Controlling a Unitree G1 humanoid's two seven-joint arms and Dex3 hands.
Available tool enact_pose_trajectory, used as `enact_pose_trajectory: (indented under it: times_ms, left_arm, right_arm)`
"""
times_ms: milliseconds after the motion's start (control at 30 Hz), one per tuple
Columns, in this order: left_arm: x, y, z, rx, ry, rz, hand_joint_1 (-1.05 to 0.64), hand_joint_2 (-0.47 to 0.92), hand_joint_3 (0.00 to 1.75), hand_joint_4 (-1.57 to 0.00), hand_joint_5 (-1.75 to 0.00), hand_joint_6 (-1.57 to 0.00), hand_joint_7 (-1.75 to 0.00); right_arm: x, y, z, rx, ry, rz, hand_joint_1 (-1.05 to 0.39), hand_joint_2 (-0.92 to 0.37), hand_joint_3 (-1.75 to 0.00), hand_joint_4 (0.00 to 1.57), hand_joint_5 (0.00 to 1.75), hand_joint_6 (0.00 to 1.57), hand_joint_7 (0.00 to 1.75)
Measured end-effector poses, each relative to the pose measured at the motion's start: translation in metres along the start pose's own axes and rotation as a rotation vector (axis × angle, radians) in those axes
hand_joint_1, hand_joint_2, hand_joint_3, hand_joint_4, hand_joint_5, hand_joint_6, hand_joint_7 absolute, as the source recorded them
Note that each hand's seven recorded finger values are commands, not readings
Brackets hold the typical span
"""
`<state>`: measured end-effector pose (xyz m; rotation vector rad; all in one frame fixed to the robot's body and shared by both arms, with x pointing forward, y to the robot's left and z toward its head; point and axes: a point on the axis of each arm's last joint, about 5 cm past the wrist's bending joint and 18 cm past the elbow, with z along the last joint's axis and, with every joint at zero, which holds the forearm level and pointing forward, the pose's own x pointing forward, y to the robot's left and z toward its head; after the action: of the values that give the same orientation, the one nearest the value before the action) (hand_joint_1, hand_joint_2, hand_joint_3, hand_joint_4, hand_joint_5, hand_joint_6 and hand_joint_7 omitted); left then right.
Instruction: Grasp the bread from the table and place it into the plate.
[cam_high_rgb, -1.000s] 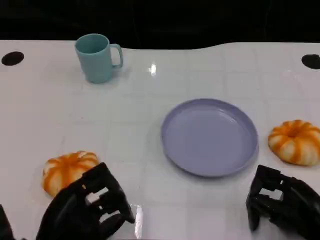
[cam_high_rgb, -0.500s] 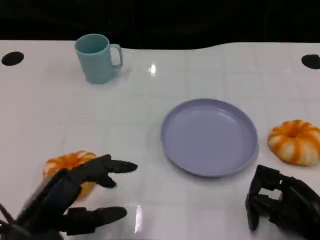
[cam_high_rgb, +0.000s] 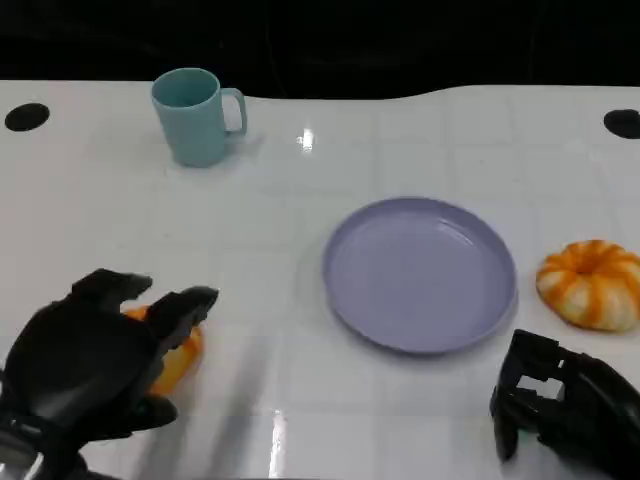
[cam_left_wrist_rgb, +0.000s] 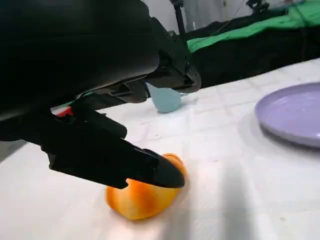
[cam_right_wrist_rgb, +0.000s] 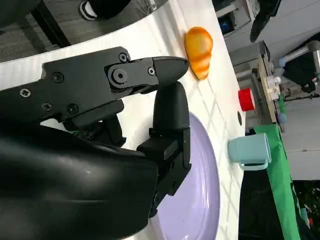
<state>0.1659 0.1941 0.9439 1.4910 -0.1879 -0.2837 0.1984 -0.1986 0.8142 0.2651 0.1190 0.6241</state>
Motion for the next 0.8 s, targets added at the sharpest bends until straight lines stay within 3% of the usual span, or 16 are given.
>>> enact_pose_trajectory:
  times_ms: [100,233,500,633,800]
  left_arm:
    - [0.007,0.006,-0.001,0.063,0.025,-0.095,-0.57,0.78,0.0,-0.04,-0.04,-0.15,-0.01]
    - [0.016,0.008,-0.001,0.085,0.046,-0.131,-0.54,0.76,0.0,-0.02,-0.02,-0.15,0.0]
    - [0.044,-0.008,-0.011,0.065,0.073,-0.257,-0.45,0.75,0.0,-0.02,-0.01,-0.14,0.0]
    - [0.057,-0.011,-0.014,0.054,0.058,-0.306,-0.57,0.76,0.0,-0.04,-0.02,-0.14,-0.01]
    - [0.074,-0.018,-0.018,0.063,0.058,-0.377,-0.61,0.78,0.01,-0.03,-0.01,-0.13,0.0]
  right_arm:
    - [0.0,-0.0002,0.0,-0.001,-0.001,0.002,-0.61,-0.92,-0.22,0.72,1.75,0.62,1.64]
    - [0.001,-0.0007,0.0,-0.001,-0.001,0.004,-0.62,-0.92,-0.21,0.72,1.75,0.61,1.65]
    - [0.001,-0.0015,-0.001,-0.006,-0.001,0.004,-0.63,-0.92,-0.22,0.71,1.75,0.61,1.65]
    - [0.002,-0.0017,-0.001,-0.007,-0.003,0.006,-0.62,-0.92,-0.22,0.71,1.75,0.61,1.65]
    - [0.002,-0.0016,-0.001,-0.011,-0.001,0.007,-0.63,-0.92,-0.21,0.72,1.75,0.62,1.63]
